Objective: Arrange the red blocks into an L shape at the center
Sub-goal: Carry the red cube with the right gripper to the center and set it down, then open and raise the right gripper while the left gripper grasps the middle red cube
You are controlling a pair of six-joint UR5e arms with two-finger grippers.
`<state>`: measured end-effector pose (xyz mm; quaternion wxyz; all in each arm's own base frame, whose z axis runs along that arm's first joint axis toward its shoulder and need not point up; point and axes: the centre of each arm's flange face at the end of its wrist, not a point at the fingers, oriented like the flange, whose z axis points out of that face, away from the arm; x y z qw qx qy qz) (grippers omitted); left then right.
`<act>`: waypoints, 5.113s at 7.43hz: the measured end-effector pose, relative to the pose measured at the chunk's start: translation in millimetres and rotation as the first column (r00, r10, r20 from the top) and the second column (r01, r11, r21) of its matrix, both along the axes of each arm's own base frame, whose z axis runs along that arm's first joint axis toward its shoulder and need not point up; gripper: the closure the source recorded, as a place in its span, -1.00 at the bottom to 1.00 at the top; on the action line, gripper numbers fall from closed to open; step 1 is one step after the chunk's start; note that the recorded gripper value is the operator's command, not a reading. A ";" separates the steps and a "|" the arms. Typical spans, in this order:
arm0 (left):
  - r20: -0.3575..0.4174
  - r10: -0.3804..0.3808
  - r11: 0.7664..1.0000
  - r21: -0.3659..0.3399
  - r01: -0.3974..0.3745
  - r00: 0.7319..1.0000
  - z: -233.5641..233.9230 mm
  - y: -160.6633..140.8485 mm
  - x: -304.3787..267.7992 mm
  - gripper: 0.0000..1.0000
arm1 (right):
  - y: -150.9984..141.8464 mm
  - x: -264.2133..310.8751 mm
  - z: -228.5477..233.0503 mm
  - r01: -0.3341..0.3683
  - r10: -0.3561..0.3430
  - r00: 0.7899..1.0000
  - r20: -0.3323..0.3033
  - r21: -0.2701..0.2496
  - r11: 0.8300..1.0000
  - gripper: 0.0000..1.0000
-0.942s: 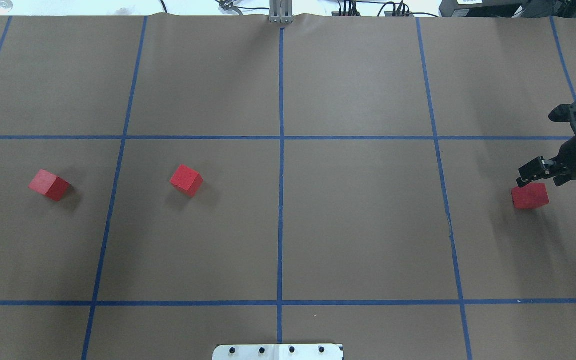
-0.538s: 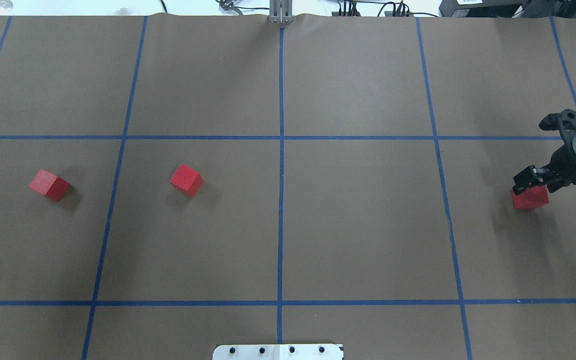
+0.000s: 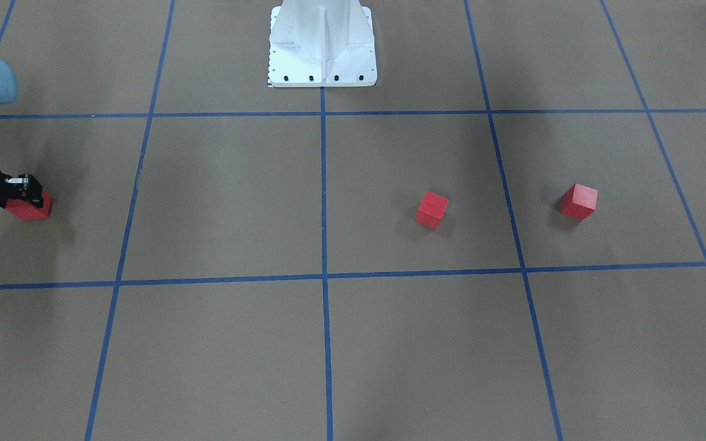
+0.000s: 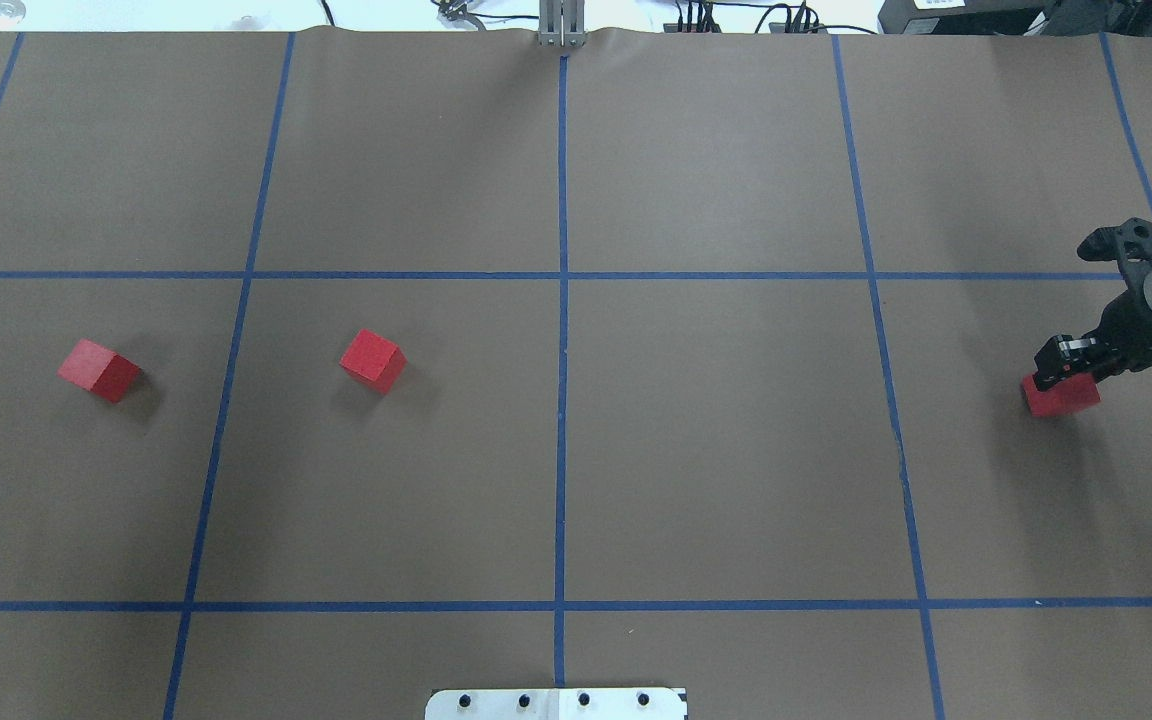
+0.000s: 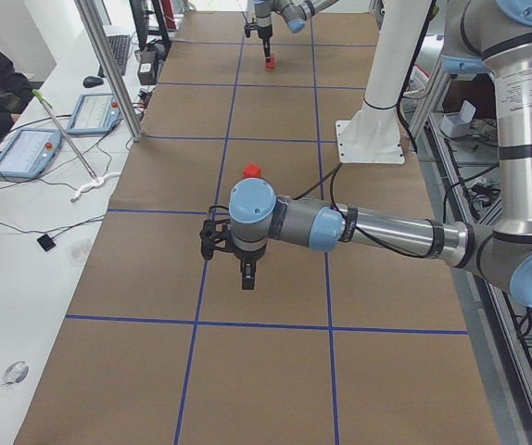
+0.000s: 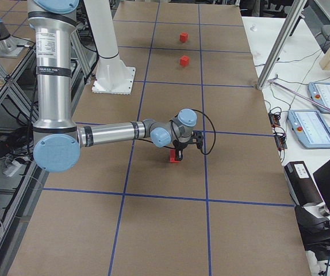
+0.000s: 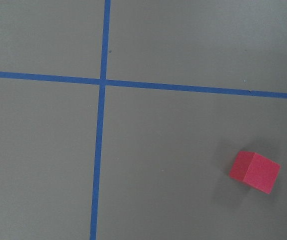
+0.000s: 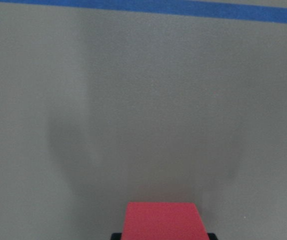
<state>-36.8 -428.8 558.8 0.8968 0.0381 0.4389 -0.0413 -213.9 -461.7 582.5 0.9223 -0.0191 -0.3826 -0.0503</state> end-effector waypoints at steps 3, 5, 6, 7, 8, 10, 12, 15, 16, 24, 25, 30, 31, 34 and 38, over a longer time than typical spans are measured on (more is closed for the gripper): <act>-0.001 0.001 1.000 0.016 -0.001 1.000 -6.5 0.3 -0.1 -1.00 | -33.6 -57.2 -144.5 -0.096 0.097 0.992 0.075 -0.016 0.995 1.00; -0.003 0.002 0.999 0.043 -0.002 1.000 -11.7 -0.4 0.0 -1.00 | -32.3 -161.9 -263.7 -0.164 0.168 0.981 0.103 -0.043 0.986 1.00; -0.003 0.002 0.998 0.055 -0.002 1.000 -12.5 -1.1 0.1 -1.00 | -31.3 -203.0 -312.9 -0.179 0.182 0.978 0.105 -0.043 0.983 1.00; -0.003 0.004 0.998 0.065 -0.003 1.000 -13.3 -1.5 0.5 -1.00 | -39.7 -240.6 -349.5 -0.182 0.187 0.977 0.101 -0.051 0.982 1.00; -0.003 0.005 0.997 0.078 -0.005 1.000 -14.7 -1.9 1.0 -1.00 | -55.8 -286.5 -381.8 -0.182 0.187 0.979 0.082 -0.068 0.981 1.00; -0.004 0.007 0.995 0.100 -0.006 1.000 -16.1 -2.1 1.3 -1.00 | -69.0 -349.0 -412.0 -0.169 0.172 0.984 0.046 -0.065 0.983 1.00; -0.004 0.006 0.995 0.100 -0.006 1.000 -14.8 -2.1 1.4 -1.00 | -59.6 -374.6 -414.2 -0.160 0.162 0.986 0.038 -0.043 0.986 1.00; -0.003 0.004 0.995 0.096 -0.004 1.000 -13.2 -2.1 1.3 -1.00 | -49.9 -389.7 -409.0 -0.148 0.149 0.989 0.026 -0.048 0.988 0.75; -0.003 0.003 0.996 0.095 -0.003 1.000 -13.1 -2.1 1.2 -1.00 | -47.1 -393.9 -406.8 -0.142 0.143 0.990 0.021 -0.049 0.989 0.67; -0.003 0.002 0.996 0.092 -0.001 1.000 -13.0 -2.6 1.3 -1.00 | -30.4 -413.5 -395.4 -0.118 0.118 0.993 -0.004 -0.038 0.992 -0.41; -0.002 0.001 0.996 0.092 -0.001 1.000 -12.8 -2.6 1.3 -1.00 | -30.2 -413.9 -395.0 -0.119 0.118 0.993 -0.005 -0.038 0.992 -0.56; -0.012 0.017 0.996 0.089 -0.016 1.000 -19.4 -7.9 18.1 -1.00 | -42.1 -385.8 -409.7 -0.144 0.145 0.989 0.036 -0.033 0.989 -0.97; -0.031 0.021 0.995 0.099 -0.018 0.999 -39.4 -15.5 42.4 -1.00 | -51.4 -355.4 -409.2 -0.156 0.159 0.985 0.067 -0.046 0.987 -0.97; -0.119 0.055 0.989 0.142 -0.038 0.991 -122.2 -33.4 148.1 -1.00 | -54.6 -184.9 -311.2 -0.170 0.183 0.968 0.170 -0.084 0.982 -0.97; 0.031 0.172 0.938 0.299 -0.173 0.985 -202.2 -19.6 364.1 -1.00 | -55.8 -91.7 -223.8 -0.170 0.178 0.971 0.158 -0.064 0.983 -0.97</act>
